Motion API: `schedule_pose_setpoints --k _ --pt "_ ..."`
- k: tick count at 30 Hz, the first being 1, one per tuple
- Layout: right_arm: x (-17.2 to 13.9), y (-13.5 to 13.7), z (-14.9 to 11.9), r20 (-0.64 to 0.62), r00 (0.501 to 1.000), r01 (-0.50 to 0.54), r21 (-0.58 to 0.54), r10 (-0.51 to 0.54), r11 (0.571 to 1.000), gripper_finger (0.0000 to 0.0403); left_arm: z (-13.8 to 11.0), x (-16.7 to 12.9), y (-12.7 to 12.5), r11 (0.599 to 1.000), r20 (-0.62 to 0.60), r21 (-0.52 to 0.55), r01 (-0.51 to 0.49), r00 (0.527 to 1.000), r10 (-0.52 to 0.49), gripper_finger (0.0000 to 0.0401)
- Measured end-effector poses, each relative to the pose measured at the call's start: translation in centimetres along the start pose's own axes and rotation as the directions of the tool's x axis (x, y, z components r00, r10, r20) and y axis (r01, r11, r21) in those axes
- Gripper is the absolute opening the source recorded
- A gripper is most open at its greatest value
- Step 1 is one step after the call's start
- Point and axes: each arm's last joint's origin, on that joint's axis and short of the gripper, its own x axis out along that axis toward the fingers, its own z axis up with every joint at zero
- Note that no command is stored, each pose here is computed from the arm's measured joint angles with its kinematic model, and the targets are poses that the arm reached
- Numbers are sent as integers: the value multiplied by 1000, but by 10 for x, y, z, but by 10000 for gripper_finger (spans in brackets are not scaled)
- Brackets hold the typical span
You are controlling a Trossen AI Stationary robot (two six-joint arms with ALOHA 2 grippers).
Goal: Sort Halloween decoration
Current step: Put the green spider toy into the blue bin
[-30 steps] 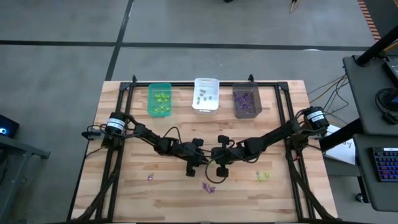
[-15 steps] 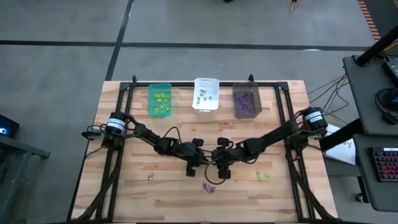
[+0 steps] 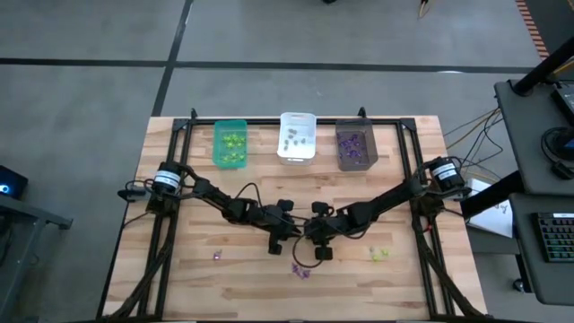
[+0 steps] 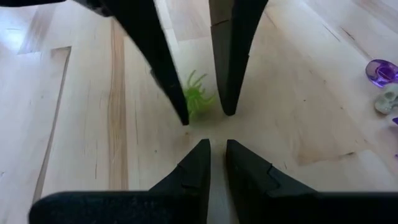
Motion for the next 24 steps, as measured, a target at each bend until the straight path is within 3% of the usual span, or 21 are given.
schedule_pose_setpoints --k 8,24 --pt "0 -2 0 0 1000 3 4 -3 1000 17 0 0 0 1000 0 -11 0 1000 0 36" --pt "-31 -6 17 82 997 -8 26 5 1000 8 12 -19 0 1000 -70 24 0 998 2 36"
